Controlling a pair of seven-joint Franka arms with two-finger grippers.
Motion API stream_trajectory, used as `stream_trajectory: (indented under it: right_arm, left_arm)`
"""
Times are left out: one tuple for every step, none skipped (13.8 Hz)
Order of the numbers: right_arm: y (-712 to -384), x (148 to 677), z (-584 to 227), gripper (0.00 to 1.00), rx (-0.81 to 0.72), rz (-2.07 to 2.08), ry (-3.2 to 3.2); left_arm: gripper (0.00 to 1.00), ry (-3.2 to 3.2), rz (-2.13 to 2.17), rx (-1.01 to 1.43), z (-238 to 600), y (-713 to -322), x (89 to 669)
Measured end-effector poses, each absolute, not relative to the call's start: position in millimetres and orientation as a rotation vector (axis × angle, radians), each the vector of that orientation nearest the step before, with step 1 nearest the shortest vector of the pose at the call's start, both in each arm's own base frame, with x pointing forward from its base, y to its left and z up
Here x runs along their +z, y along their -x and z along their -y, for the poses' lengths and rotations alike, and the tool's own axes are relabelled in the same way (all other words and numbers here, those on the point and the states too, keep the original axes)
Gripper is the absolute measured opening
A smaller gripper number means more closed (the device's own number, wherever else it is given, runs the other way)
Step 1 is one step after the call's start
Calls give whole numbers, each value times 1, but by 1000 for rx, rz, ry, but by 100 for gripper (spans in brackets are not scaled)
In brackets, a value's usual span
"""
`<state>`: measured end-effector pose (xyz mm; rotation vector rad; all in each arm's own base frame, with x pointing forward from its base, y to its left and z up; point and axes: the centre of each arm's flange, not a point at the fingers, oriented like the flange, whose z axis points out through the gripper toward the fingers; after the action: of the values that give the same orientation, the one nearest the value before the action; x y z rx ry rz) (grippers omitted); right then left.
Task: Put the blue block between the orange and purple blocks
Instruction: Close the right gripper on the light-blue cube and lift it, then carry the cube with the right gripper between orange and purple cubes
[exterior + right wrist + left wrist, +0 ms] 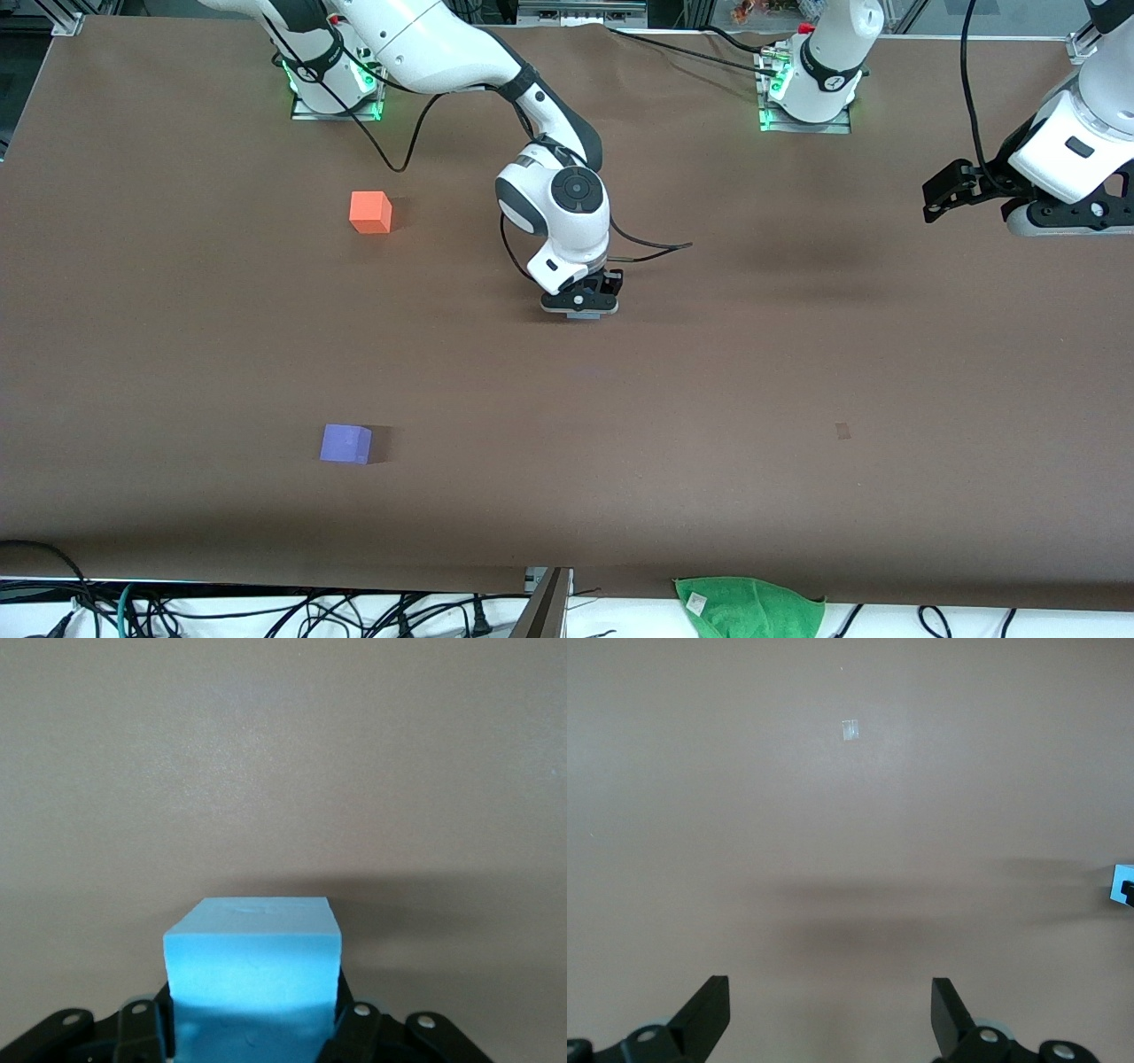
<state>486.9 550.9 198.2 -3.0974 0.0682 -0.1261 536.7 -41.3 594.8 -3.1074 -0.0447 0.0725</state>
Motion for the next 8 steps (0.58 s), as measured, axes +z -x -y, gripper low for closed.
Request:
stream_trajectory:
  right_arm:
    - [-488, 200, -551, 61, -132, -70, 3094]
    - [-491, 204, -552, 61, -143, -72, 3088]
    - [-496, 211, -553, 61, -159, -77, 3078]
    - [-502, 221, -551, 61, -172, -87, 3074]
    - [-510, 235, -545, 61, -174, -98, 3082]
    - [-520, 252, -534, 61, -166, -101, 3100]
    - [-533, 272, -518, 61, -152, -101, 3120]
    - [-547, 293, -498, 61, -138, -105, 3139]
  left_arm:
    - [100, 3107, 41, 75, 42, -536, 595]
    - [100, 3106, 37, 82, 43, -536, 594]
    - [100, 3106, 35, 90, 44, -535, 594]
    - [100, 3105, 34, 92, 44, -535, 594]
    - [100, 3105, 34, 94, 44, -535, 594]
    - [100, 3105, 34, 96, 44, -535, 594]
    - [100, 3105, 34, 99, 44, -535, 594]
    - [100, 3105, 33, 98, 44, -535, 594]
